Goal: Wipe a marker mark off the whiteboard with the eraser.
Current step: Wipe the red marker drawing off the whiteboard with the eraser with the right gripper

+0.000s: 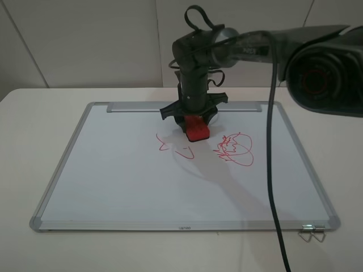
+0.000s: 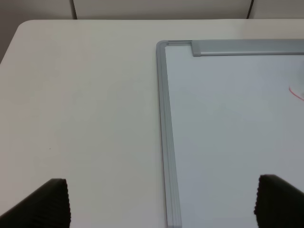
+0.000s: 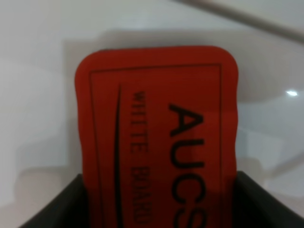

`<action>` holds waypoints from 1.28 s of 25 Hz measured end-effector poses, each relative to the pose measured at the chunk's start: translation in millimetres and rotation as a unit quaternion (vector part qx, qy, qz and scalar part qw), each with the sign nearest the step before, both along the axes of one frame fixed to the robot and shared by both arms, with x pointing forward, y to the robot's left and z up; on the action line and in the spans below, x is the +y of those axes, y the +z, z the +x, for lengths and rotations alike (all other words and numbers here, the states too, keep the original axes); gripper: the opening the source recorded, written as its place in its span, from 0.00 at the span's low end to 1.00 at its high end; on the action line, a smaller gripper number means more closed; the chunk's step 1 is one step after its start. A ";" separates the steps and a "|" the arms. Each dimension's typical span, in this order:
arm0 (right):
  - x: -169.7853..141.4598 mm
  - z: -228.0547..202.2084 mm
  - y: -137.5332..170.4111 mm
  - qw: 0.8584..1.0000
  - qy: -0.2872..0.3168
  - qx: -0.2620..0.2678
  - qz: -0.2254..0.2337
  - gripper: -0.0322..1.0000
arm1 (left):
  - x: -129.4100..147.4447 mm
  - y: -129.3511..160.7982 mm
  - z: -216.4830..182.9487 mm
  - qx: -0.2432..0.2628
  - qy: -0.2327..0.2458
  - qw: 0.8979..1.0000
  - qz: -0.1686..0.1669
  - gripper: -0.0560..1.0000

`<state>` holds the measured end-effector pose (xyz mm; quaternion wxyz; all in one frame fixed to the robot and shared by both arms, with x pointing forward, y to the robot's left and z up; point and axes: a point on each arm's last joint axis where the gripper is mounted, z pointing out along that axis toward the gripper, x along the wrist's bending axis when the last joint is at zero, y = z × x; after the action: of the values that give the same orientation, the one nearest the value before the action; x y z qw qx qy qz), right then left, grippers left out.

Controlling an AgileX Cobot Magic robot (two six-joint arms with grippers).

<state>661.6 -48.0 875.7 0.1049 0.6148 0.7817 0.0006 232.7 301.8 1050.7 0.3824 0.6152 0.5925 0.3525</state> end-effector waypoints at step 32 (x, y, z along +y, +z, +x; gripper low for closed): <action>115.8 -100.0 0.9 0.980 0.199 0.010 -0.025 0.51 | 0.0 0.0 0.0 0.000 0.000 1.000 0.000 0.79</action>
<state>561.6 67.8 876.6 0.1107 0.4441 0.8891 -0.0044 232.7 301.8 1050.7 0.3824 0.6152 0.5925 0.3525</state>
